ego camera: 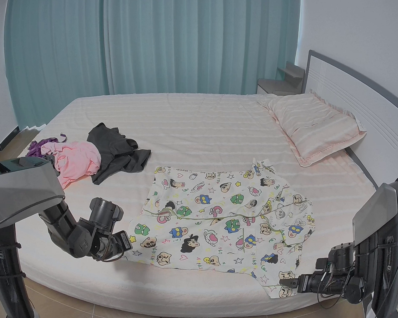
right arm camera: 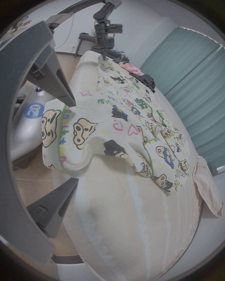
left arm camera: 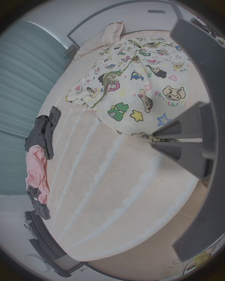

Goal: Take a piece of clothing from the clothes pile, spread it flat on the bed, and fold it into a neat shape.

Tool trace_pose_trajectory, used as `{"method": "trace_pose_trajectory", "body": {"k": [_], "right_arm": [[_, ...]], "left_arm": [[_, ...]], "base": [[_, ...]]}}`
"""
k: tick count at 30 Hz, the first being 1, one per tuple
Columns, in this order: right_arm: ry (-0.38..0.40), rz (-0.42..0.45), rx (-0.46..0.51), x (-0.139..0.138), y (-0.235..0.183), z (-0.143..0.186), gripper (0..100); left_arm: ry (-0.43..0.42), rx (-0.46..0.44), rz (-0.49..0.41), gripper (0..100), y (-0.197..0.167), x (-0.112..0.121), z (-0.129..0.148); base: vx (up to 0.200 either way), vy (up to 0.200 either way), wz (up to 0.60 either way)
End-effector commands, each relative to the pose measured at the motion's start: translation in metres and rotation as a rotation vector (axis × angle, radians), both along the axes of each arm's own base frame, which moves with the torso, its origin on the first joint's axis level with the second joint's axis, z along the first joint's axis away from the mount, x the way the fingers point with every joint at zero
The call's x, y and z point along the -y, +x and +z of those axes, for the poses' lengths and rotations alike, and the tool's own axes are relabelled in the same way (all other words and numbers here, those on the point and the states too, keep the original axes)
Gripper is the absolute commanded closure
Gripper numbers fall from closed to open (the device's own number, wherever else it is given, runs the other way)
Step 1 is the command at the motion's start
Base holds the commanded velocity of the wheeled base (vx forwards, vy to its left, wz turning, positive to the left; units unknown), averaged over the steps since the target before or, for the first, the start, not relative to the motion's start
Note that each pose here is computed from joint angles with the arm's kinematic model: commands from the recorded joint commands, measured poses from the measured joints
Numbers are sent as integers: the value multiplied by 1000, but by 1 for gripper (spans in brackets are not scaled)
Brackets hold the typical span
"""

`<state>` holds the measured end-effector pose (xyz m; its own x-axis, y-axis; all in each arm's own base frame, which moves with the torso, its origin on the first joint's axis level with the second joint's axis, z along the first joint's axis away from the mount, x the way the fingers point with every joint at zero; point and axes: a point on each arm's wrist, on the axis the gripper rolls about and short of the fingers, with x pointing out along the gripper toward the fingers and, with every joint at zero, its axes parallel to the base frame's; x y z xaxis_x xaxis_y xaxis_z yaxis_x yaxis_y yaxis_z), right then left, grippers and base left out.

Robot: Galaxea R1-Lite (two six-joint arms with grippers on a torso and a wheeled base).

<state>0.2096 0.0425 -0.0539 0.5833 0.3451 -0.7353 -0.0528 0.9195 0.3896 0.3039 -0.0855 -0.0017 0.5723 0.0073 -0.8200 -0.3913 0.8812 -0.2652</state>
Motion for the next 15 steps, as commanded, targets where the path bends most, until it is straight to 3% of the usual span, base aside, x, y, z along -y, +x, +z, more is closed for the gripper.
{"method": "trace_pose_trajectory", "body": {"k": [1, 9, 15], "right_arm": [[-33, 21, -69, 5, -8, -15, 0], [-12, 54, -65, 2, -8, -14, 0], [47, 64, -51, 5, -6, -9, 0]], "left_arm": [[-21, 7, -5, 100, 2, 0, 2], [-25, 17, -6, 100, 6, 1, 3], [-27, 21, -8, 100, 7, 3, 3]], "base": [[0, 0, 0], [0, 0, 0], [0, 0, 0]]}}
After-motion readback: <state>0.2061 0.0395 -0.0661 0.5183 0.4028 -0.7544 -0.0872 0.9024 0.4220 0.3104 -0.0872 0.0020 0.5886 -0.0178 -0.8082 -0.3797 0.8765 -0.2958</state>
